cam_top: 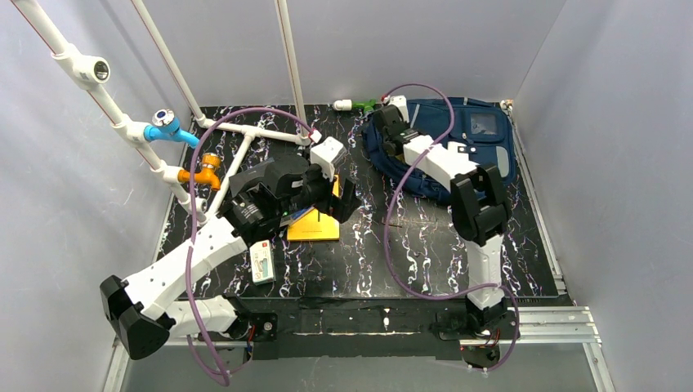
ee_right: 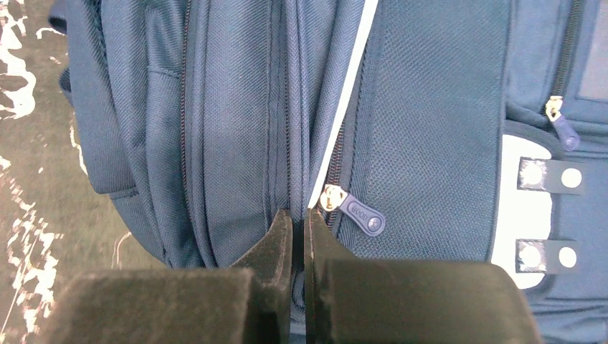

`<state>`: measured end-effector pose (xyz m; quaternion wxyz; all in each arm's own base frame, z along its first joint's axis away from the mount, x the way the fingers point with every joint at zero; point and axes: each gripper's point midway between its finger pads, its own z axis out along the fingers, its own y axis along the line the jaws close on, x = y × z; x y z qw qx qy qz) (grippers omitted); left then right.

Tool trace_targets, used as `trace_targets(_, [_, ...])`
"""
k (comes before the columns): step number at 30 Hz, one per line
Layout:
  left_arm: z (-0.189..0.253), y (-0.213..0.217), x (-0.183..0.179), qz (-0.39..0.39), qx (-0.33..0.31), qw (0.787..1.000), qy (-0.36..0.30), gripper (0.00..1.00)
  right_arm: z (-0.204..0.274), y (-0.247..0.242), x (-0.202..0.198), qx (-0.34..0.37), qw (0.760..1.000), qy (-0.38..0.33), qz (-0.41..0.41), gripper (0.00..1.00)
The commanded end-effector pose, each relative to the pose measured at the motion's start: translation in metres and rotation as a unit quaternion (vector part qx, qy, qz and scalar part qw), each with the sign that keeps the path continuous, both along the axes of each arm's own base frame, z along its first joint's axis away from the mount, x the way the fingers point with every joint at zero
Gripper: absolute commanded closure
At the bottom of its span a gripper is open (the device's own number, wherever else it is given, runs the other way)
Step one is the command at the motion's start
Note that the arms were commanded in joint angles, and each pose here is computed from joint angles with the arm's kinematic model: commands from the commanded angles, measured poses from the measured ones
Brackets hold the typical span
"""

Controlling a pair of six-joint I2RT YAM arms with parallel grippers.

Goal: Pack the student bag
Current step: Pick up the student bag at the center of the board.

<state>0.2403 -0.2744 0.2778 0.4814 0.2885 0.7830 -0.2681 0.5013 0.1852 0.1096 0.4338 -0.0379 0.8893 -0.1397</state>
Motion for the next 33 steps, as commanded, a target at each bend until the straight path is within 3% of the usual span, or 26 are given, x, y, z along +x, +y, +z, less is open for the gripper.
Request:
trace_targets(1, [-0.005,-0.006,-0.003,-0.006,-0.004,1.0,0.01,0.01,0.09,0.001,-0.012,0.052,0.996,-0.064,0.03,0.99])
trace_targets(6, [-0.005,-0.013,-0.004,0.001,-0.026,0.999,0.04,0.01,0.123,-0.006,-0.044,0.09,0.993,-0.069,0.044,0.99])
trace_targets(11, [-0.003,-0.031,-0.001,0.045,-0.092,0.988,0.119,0.01,0.132,-0.017,-0.086,0.153,0.984,-0.069,0.064,0.99])
trace_targets(14, [-0.007,-0.042,0.004,0.088,-0.138,0.969,0.183,0.01,0.141,-0.027,-0.113,0.179,0.979,-0.074,0.072,0.99])
trace_targets(17, [-0.024,-0.054,0.009,0.143,-0.182,0.936,0.266,0.01,0.146,-0.034,-0.137,0.203,0.973,-0.077,0.079,0.99])
trace_targets(22, [-0.055,-0.067,0.016,0.205,-0.196,0.894,0.347,0.01,0.151,-0.038,-0.162,0.228,0.966,-0.078,0.091,0.99])
trace_targets(28, [-0.081,-0.06,0.036,0.287,-0.239,0.857,0.355,0.01,0.152,-0.041,-0.179,0.238,0.963,-0.072,0.099,0.99])
trace_targets(33, [-0.082,-0.062,0.053,0.3,-0.254,0.863,0.316,0.01,0.155,-0.039,-0.191,0.252,0.958,-0.066,0.115,0.99])
